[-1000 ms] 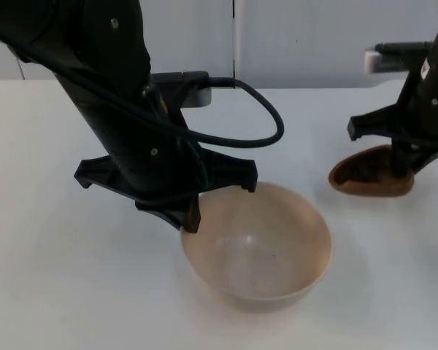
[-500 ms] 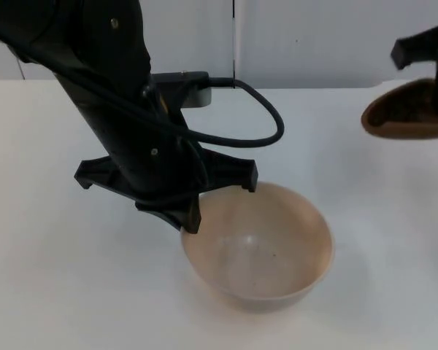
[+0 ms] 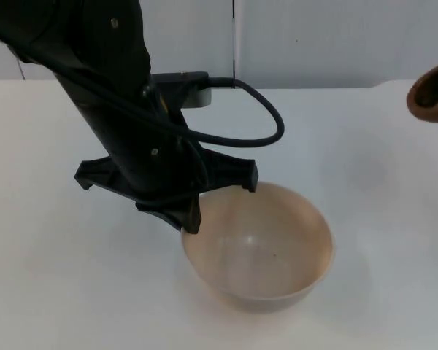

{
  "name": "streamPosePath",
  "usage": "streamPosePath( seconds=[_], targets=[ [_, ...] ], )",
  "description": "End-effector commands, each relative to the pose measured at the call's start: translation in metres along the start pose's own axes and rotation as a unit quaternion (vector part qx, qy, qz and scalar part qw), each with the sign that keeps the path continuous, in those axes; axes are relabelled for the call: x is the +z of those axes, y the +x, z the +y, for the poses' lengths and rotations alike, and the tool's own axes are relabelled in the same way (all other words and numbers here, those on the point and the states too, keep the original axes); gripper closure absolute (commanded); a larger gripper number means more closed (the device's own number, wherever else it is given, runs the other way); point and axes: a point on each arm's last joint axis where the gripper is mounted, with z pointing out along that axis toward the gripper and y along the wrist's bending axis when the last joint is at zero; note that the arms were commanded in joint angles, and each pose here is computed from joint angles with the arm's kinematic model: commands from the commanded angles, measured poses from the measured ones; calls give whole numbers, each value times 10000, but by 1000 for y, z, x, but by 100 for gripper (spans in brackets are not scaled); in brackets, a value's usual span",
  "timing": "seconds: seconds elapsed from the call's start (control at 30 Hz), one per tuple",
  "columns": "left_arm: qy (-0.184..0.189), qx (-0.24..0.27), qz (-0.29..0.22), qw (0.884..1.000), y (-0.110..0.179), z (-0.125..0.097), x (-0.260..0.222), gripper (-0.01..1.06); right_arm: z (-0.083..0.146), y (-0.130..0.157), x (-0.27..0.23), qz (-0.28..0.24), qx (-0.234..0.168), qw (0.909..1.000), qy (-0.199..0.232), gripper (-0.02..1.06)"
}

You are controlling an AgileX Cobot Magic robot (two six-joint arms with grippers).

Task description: Pick up the bowl with the left hand and pour the coffee beans from the cup into the bowl with the right hand.

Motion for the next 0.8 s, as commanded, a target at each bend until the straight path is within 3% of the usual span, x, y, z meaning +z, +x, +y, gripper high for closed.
streamPosePath(
  seconds=[0.0, 0.23, 0.4, 0.5, 0.77],
  targets=[
    [109, -104, -74, 9999, -1, -4, -5, 105, -2, 2, -6, -5, -27, 10000, 16, 104],
    [164, -187, -59, 9997, 0, -5, -5, 105, 2, 3, -7, 35, -43, 10000, 15, 104],
    [203, -163, -52, 9996, 1, -9, -5, 105, 19, 4, -9, -53, -249, 9997, 55, 104],
    [245, 14, -11, 9997, 7, -21, -4, 105, 39, 5, -11, -104, -455, 9983, 339, 104],
    [314, 339, 12, 9989, 17, -40, -2, 105, 76, 7, -8, -46, -932, 9950, 344, 104]
  ],
)
